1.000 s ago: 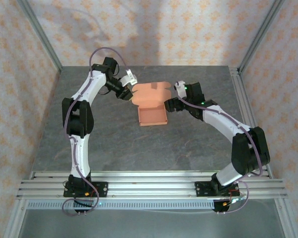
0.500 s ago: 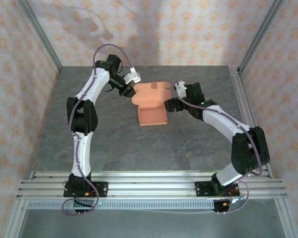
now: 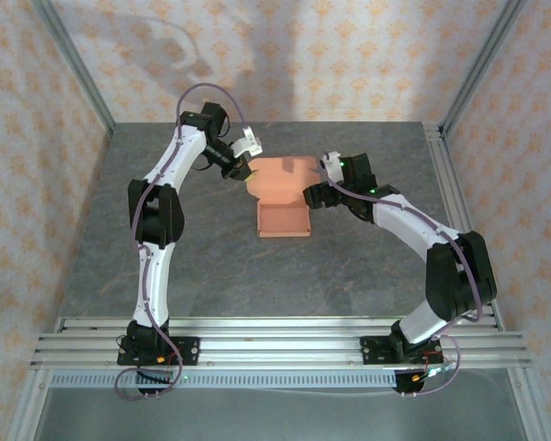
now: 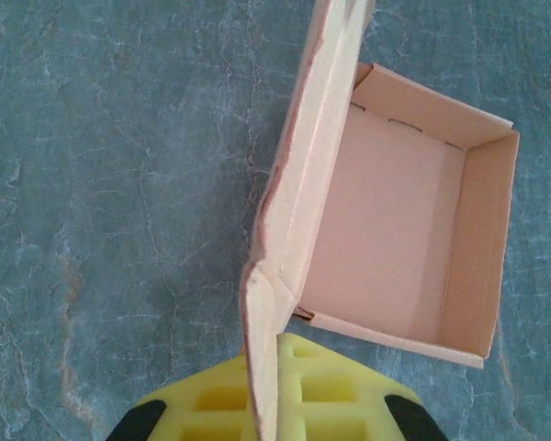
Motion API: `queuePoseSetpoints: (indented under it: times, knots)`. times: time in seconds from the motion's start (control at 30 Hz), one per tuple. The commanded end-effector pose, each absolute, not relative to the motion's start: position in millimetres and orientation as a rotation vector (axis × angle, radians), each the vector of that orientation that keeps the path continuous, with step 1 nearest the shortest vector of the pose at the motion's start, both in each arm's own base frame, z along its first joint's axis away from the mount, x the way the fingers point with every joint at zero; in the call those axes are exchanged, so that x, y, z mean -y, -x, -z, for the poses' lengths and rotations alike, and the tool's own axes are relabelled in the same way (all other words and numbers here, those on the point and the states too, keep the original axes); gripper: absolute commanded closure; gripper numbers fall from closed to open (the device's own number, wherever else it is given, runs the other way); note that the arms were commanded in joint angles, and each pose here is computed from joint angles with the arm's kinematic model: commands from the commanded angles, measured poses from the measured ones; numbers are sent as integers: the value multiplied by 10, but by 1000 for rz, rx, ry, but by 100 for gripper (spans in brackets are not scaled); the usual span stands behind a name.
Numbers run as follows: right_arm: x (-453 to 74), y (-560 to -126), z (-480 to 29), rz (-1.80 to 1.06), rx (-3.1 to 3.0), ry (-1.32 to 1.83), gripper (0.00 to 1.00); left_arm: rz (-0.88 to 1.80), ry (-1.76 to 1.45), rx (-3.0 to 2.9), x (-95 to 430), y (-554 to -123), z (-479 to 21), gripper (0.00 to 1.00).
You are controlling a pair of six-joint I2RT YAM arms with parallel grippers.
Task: Fold the paper box
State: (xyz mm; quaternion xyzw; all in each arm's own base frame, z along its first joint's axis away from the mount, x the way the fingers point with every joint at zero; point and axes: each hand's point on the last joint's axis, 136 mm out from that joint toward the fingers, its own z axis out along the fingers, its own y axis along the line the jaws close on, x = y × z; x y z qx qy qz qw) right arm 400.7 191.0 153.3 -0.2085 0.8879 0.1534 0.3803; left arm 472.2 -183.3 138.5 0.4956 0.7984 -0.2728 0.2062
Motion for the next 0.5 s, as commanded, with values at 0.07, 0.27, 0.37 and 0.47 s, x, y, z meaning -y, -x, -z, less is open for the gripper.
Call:
queuePoseSetpoints:
  times: [0.07, 0.27, 0.37, 0.47]
  knots:
    - [-1871, -4002, -1497, -371, -2277, 537, 13, 708, -1405, -2217, 1762, -4690, -1542, 92]
    - [-1875, -4005, -1481, -374, -2280, 534, 13, 689, -1354, -2216, 1593, -4709, -1679, 81]
    - [-1884, -4017, -1475, -378, -2279, 534, 13, 689, -1345, -2218, 1550, -4710, -1698, 73]
    - [-1901, -4018, -1481, -390, -2278, 533, 13, 693, -1340, -2205, 1556, -4729, -1717, 63]
